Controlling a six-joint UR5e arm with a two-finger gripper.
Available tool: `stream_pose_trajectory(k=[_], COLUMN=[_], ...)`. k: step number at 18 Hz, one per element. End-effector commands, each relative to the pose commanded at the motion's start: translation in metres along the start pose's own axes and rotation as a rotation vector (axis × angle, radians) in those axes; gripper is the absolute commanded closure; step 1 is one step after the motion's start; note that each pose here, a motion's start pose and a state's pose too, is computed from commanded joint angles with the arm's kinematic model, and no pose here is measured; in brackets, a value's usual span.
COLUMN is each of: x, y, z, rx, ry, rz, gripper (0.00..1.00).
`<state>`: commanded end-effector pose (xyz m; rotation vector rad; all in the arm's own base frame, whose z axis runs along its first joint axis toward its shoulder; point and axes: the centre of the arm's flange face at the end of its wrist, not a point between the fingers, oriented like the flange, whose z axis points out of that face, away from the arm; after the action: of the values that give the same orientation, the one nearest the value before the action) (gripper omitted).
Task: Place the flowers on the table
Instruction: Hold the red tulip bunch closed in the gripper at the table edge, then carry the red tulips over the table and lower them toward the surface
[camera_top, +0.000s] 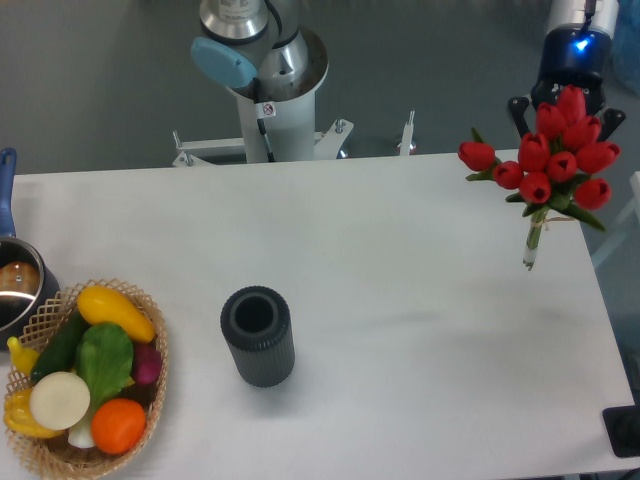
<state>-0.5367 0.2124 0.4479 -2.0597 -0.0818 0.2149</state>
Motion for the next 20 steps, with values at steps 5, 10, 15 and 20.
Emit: stream_pose_trajectory(k=[5,10,15,20], x=[0.001,0.004,0.007,0.024], y=[-0.002,-0.005,-0.009,-0.013], z=[-0.001,0.000,0.003,0.023], rx=[-0.004,-0.007,-0.146,-0.368], ry=[-0.003,0.000,-0.038,-0.073], rz=[0.000,-0.006,-0.004,0.027], gripper=[0.70,0.70,0.70,0.70])
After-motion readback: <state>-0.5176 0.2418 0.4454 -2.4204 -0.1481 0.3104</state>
